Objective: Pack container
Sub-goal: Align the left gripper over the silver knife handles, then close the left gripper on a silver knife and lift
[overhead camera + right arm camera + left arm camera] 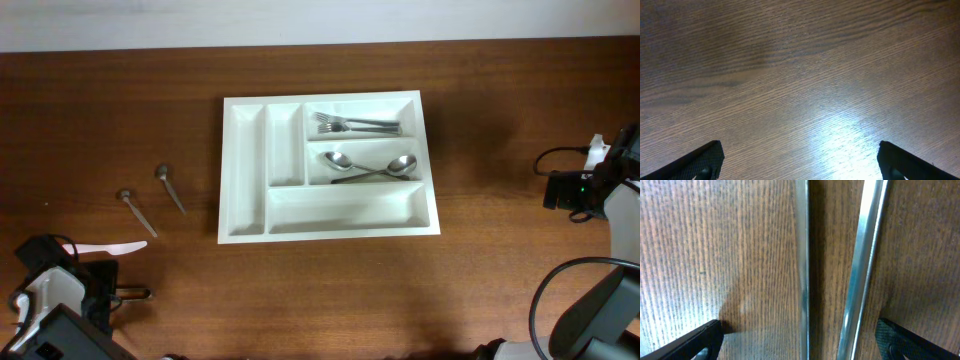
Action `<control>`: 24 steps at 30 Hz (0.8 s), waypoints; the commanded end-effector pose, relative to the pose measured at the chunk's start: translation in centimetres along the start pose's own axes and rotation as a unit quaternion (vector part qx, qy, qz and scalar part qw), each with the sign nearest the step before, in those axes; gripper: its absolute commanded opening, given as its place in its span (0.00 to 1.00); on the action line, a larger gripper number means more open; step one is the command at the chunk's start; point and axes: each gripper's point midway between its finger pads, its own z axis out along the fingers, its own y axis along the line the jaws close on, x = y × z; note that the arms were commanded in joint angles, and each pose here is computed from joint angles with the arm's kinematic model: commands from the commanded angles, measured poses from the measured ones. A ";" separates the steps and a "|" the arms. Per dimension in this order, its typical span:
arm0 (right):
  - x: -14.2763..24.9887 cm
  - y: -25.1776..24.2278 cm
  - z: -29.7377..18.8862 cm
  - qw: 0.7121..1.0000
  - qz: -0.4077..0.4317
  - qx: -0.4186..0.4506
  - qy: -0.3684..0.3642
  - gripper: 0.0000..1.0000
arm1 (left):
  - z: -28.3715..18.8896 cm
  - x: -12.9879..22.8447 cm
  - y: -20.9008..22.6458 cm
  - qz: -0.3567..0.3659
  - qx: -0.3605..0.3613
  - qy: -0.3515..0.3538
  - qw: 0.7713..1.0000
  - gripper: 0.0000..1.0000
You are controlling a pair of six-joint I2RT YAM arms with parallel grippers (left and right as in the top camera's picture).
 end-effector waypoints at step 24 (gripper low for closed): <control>0.1 -0.1 0.0 1.000 0.006 0.004 0.000 0.99 | 0.3 0.2 1.3 -0.040 -0.030 0.000 0.999 0.99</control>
